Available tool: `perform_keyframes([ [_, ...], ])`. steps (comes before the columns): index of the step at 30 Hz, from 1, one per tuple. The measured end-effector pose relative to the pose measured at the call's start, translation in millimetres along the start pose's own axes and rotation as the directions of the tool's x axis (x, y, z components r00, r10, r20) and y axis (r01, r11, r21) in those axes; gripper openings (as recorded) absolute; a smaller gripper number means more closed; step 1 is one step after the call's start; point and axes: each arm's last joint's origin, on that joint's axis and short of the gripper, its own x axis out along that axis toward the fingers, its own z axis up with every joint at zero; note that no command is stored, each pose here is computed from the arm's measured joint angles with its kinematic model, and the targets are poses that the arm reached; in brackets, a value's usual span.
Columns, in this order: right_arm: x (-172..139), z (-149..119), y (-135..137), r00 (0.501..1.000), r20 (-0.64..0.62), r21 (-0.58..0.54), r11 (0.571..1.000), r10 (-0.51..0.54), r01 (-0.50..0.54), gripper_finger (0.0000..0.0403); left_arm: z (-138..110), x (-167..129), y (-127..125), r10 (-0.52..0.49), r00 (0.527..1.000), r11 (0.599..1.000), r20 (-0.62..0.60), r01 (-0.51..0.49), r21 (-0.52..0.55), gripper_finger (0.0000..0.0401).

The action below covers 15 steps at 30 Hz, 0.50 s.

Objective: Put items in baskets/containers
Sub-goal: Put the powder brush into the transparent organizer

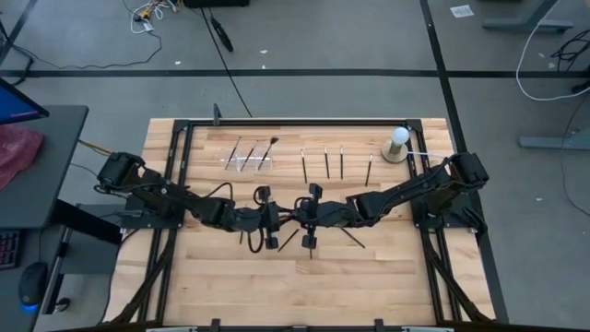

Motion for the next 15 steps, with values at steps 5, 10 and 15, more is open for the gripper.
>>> perform_keyframes([
  [5, 0.0, 0.0, 0.0, 1.000, 0.000, -0.003, 1.000, 0.001, -0.001, 0.0042, -0.2, -0.1, -0.3, -0.010, 1.000, 1.000, -0.001, 0.010, 0.004, 0.0046],
  [10, -9.9, 4.7, -1.3, 1.000, -0.007, -0.020, 1.000, -0.003, 0.003, 0.0087, -6.8, -0.2, 1.3, 0.002, 0.999, 0.999, -0.034, -0.003, -0.033, 0.0046],
  [15, -35.6, 10.0, -0.4, 0.998, -0.015, -0.040, 0.997, -0.066, 0.066, 0.0134, -35.6, -0.5, 11.6, 0.030, 0.993, 0.993, -0.111, -0.042, -0.108, 0.0046],
])
